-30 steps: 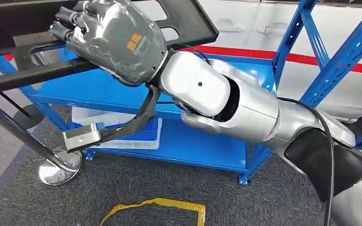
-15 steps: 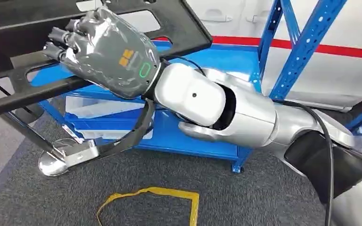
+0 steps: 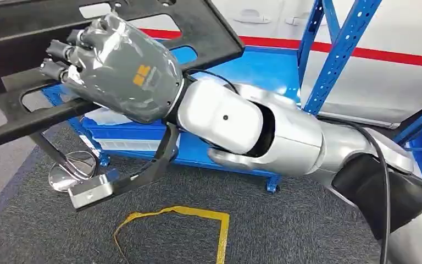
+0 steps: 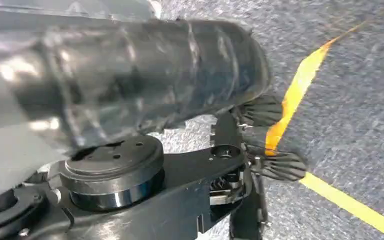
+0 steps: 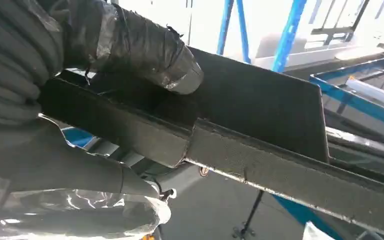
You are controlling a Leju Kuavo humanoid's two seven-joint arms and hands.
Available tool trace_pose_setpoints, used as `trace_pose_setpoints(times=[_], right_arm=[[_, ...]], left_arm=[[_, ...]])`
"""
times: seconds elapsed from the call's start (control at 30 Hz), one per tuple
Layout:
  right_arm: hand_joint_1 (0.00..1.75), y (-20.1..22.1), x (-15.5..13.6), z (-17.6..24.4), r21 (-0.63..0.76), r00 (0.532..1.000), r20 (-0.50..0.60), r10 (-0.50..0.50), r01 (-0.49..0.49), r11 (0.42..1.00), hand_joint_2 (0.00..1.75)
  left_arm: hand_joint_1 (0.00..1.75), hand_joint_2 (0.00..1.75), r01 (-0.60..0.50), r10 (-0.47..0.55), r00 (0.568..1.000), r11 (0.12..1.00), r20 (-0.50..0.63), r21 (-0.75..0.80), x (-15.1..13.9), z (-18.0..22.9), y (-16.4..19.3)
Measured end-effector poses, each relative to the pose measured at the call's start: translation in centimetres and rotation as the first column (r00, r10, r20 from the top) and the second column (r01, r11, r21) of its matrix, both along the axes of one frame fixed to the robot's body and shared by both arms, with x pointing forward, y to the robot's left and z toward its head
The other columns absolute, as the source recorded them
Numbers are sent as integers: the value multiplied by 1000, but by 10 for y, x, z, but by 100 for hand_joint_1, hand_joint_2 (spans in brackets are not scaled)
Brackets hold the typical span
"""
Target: Take the parts from the cabinet and place them on the table.
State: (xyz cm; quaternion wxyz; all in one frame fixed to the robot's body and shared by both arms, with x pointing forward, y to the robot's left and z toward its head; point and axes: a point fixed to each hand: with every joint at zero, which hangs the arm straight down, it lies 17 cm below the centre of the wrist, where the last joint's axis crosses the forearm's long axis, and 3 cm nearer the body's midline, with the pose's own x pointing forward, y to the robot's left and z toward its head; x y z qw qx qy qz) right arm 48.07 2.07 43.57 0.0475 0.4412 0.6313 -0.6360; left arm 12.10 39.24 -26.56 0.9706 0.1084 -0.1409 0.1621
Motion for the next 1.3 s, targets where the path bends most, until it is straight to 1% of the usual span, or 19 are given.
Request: trace_pose_setpoints(times=[0.43,0.47,0.63,0.77,0.9,1.17,1.3], right_arm=[[175,3,-2,-8,-16,1000,-20,6,-6,1000,175],[175,4,-2,-8,-16,1000,-23,7,-7,1000,175],[175,3,-2,-11,-19,1000,-30,4,-5,1000,175],[175,3,-2,-11,-16,1000,-30,-3,2,1000,175],[175,3,-2,-11,-18,1000,-30,-6,5,1000,175],[175,3,-5,-21,-45,999,-31,8,-9,999,175],[175,2,-4,-17,-36,1000,-14,3,-4,999,175]], left_arm=[[0,0,2,-2,1000,1000,-1,-5,-2,-1,-4],[0,175,2,-2,1000,1000,0,-5,-3,-1,-4],[0,175,3,-3,1000,1000,19,5,0,0,-3],[0,175,-2,1,1000,998,25,56,2,2,8],[0,175,-21,20,1000,998,24,66,0,2,10],[0,175,-19,19,1000,998,1,53,-6,0,7],[0,175,-17,17,1000,999,1,41,-5,-1,1]])
